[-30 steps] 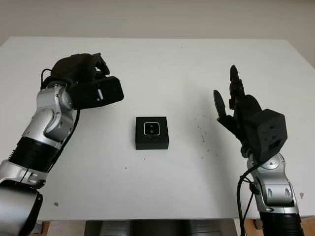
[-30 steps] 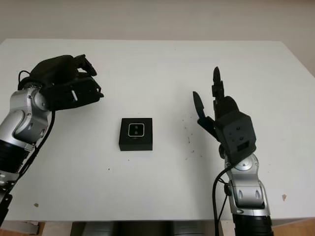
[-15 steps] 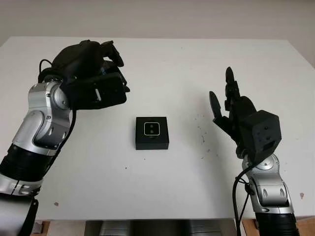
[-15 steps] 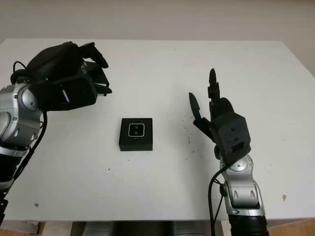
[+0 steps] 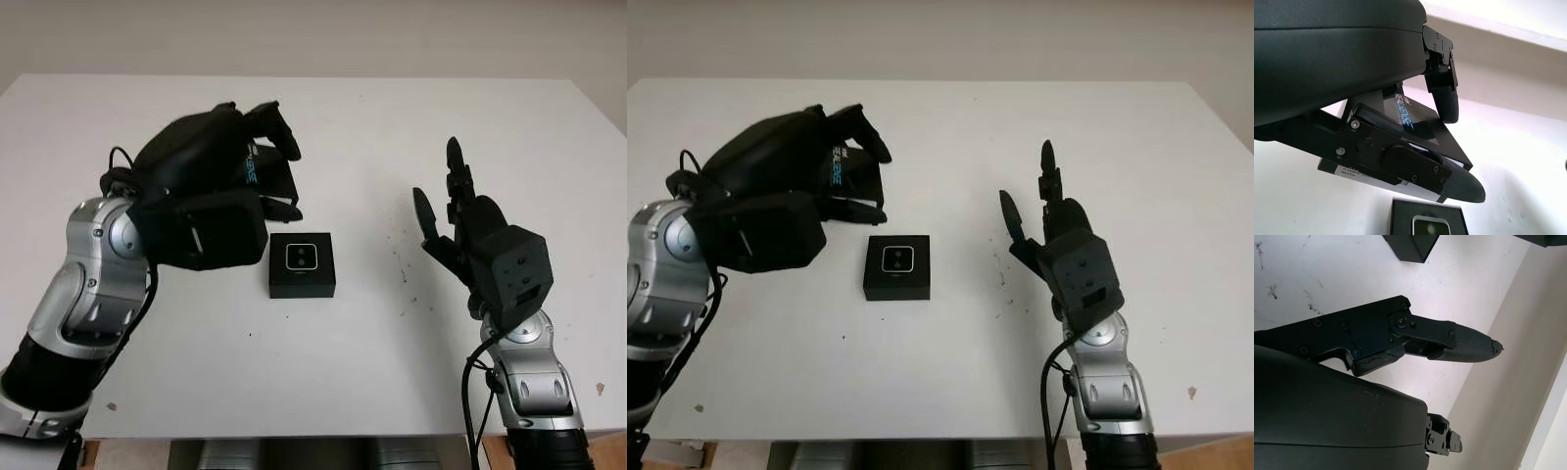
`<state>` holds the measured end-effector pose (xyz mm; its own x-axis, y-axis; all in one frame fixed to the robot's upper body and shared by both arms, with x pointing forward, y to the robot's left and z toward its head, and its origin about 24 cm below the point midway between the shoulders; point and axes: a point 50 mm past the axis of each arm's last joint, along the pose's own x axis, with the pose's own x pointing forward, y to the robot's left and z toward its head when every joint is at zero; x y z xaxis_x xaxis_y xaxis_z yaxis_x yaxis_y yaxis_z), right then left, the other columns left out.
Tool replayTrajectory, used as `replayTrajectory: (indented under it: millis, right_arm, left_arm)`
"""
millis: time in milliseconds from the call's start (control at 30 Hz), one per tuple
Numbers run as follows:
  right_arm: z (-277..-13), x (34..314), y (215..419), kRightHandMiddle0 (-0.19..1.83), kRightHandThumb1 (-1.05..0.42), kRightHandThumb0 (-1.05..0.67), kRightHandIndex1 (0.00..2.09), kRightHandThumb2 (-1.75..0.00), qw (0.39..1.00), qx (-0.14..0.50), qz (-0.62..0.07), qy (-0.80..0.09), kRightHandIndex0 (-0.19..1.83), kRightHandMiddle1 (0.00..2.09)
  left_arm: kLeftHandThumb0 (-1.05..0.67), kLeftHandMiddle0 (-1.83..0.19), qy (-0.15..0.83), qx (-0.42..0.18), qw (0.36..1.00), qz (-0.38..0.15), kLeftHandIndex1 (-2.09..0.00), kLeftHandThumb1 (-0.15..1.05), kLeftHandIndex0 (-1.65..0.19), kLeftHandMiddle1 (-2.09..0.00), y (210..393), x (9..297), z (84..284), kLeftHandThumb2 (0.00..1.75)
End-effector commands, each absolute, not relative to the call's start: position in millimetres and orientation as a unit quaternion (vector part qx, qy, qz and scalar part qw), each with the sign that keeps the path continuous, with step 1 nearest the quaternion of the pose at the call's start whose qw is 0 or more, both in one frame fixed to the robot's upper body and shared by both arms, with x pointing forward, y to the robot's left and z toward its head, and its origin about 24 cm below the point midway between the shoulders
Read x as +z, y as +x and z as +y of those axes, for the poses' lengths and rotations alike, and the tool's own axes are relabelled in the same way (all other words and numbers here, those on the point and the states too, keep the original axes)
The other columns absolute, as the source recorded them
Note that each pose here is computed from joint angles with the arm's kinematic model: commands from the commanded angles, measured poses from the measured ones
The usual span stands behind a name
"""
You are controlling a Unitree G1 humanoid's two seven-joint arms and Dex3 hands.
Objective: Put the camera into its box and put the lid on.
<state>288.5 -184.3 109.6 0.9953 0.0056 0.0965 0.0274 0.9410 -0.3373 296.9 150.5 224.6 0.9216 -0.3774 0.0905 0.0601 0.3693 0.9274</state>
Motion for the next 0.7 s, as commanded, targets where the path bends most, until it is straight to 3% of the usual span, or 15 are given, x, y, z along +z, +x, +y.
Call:
replayTrajectory:
  millis: [0, 133, 367, 667]
  right_arm:
    - [-183.7, 110.3, 288.0, -0.17, -1.05, -0.75, 0.02, -0.61, 0.983, -0.007, -0.055, -0.173, -0.19, 0.05]
    - [-182.8, 110.9, 287.3, -0.17, -1.05, -0.76, 0.03, -0.61, 0.983, -0.007, -0.057, -0.176, -0.19, 0.06]
    - [-184.5, 110.0, 286.5, -0.18, -1.05, -0.76, 0.03, -0.61, 0.984, -0.006, -0.057, -0.169, -0.19, 0.05]
    - [-184.5, 110.0, 286.7, -0.18, -1.05, -0.76, 0.02, -0.61, 0.984, -0.004, -0.062, -0.166, -0.19, 0.05]
  left_arm:
    - [-0.19, -0.26, 0.54, -0.139, 0.817, -0.15, -1.44, 1.05, -0.13, -1.7, 291.8, 225.4, 147.1, 0.09]
    - [-0.2, -0.25, 0.529, -0.154, 0.82, -0.152, -1.4, 1.05, -0.16, -1.7, 288.3, 218.2, 139.9, 0.1]
    - [-0.22, -0.24, 0.488, -0.166, 0.845, -0.143, -1.55, 1.05, -0.09, -1.78, 287.5, 204.5, 131.2, 0.15]
    - [-0.21, -0.17, 0.447, -0.164, 0.865, -0.158, -1.5, 1.05, -0.05, -1.8, 292.3, 181.2, 126.8, 0.18]
